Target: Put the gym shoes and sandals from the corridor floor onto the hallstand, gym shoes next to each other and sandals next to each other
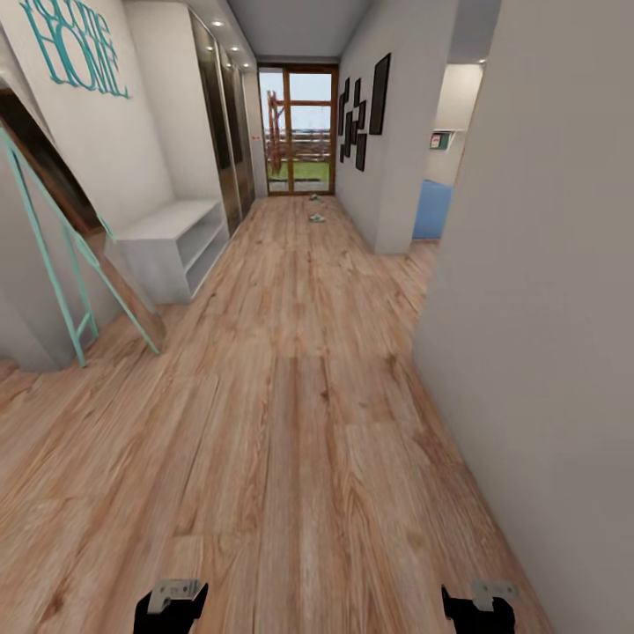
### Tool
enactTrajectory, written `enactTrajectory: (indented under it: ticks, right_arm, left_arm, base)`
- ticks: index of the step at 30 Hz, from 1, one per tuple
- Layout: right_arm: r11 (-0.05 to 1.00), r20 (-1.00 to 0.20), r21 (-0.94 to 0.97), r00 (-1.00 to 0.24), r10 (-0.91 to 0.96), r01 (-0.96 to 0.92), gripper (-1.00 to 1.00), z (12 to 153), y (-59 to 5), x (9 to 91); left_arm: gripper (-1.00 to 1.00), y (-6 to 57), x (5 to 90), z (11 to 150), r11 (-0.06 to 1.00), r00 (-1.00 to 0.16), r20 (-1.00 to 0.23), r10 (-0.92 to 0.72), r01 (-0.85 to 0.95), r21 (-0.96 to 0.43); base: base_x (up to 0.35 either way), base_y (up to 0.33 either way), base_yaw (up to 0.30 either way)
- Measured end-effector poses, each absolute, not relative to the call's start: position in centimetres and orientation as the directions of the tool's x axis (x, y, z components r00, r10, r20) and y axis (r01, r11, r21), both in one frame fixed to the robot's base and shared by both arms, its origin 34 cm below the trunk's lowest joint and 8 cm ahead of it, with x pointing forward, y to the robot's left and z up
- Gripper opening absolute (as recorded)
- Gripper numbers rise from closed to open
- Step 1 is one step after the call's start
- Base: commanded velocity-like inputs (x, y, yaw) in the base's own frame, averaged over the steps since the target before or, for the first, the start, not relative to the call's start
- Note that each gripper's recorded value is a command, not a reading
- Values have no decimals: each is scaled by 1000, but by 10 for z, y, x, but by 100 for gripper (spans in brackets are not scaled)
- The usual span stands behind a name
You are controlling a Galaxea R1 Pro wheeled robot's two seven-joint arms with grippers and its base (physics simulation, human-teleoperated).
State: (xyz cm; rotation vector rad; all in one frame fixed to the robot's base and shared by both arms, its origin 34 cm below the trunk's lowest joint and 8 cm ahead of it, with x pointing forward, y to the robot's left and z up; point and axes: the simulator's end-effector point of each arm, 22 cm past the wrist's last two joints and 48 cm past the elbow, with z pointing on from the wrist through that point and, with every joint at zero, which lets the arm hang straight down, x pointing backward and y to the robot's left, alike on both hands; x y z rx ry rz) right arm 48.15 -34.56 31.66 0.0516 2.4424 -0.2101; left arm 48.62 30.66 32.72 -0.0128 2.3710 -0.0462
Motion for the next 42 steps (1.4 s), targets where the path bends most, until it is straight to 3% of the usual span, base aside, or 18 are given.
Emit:
enactTrajectory:
  ticks: [42]
  right_arm:
    - [986,-637,-138,-771,-18,92,100,317,-346,481]
  left_arm:
    - [100,307,486,327,999,-718,-696,-22,4,-37]
  base:
    - [339,0,0]
